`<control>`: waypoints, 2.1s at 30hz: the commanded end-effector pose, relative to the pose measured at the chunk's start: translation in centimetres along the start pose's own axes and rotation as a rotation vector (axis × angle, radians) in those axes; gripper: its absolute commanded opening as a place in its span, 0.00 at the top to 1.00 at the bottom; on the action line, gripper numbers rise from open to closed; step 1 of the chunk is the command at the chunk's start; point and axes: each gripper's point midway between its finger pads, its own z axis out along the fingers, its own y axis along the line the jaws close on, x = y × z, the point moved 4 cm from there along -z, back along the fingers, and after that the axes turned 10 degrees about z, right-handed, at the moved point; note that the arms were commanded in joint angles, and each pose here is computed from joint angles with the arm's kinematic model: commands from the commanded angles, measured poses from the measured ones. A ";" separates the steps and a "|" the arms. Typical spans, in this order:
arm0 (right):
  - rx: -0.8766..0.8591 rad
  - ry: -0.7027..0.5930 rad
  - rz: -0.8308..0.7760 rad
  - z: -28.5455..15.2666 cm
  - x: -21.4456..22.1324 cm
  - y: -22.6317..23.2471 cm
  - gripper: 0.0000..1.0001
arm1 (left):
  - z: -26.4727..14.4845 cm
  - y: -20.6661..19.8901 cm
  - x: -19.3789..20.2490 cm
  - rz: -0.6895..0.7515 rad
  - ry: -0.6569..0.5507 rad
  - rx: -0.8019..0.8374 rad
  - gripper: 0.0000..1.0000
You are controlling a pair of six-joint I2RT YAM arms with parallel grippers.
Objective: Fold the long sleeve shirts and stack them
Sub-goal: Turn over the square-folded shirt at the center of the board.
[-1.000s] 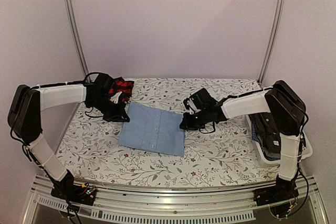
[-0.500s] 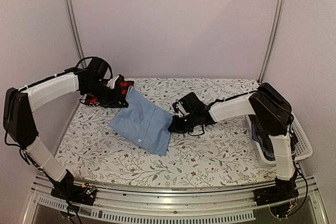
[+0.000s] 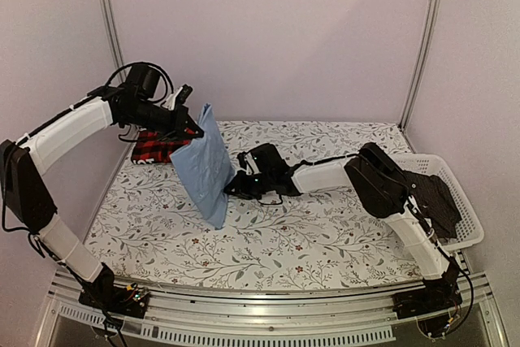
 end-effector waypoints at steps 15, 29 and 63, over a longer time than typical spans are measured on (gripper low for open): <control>-0.044 0.042 -0.069 -1.7 -1.7 2.9 0.78 | 0.0 1.5 -1.8 0.030 -0.032 -0.025 1.00; 0.124 0.072 -0.158 -6.1 -3.9 2.1 0.84 | 1.4 4.5 -1.2 0.001 0.024 -0.102 1.00; -0.062 0.054 -0.052 1.7 -0.1 4.3 0.79 | -0.1 4.6 -5.5 0.020 -0.018 -0.042 1.00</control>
